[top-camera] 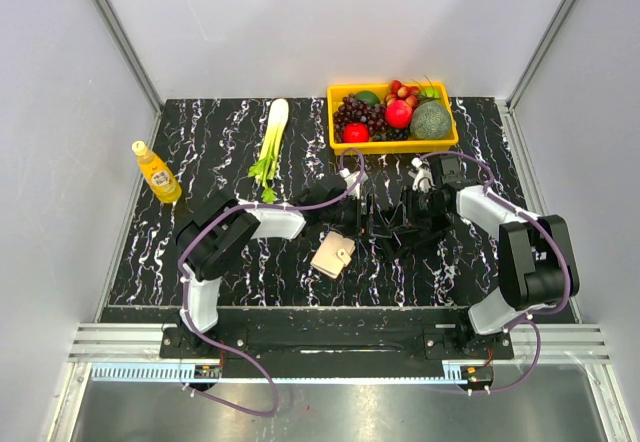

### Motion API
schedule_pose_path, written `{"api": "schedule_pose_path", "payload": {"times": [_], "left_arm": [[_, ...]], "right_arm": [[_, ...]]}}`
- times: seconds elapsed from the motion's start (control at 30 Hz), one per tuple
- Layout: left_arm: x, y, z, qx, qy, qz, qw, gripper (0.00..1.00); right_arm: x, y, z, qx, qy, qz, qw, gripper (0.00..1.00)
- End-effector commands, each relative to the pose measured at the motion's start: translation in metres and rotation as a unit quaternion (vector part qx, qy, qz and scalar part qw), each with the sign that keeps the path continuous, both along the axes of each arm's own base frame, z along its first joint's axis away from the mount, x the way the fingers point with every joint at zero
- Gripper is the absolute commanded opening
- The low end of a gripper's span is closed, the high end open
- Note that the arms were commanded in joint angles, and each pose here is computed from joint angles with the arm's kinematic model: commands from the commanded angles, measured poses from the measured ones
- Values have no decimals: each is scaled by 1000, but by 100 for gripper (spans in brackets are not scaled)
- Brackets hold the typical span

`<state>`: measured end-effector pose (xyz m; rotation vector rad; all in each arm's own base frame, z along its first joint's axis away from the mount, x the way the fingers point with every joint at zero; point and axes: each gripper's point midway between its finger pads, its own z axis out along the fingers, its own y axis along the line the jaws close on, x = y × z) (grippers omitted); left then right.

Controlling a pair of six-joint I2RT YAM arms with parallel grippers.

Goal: Put the credit cards into the card holder
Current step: Pick up the credit card from the storage box.

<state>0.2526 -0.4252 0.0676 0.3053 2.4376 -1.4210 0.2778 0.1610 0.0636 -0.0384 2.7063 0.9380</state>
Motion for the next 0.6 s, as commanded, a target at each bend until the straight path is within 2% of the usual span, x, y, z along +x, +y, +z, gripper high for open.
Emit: {"api": "schedule_pose_path", "payload": {"times": [0.0, 0.07, 0.17, 0.27, 0.57], "left_arm": [[12, -17, 46, -62, -47, -13, 997, 77], [14, -17, 47, -63, -48, -11, 997, 77], [14, -17, 47, -64, -46, -11, 997, 77], [15, -18, 48, -65, -47, -12, 997, 77], [16, -17, 48, -66, -46, -12, 997, 77]], "right_arm": [[4, 9, 6, 12, -4, 16, 1000, 30], [3, 11, 9, 23, -5, 24, 999, 20], [4, 13, 15, 29, -13, 24, 999, 12], [5, 12, 19, 27, -19, 19, 999, 0], [3, 11, 22, 14, -20, 20, 999, 0]]}}
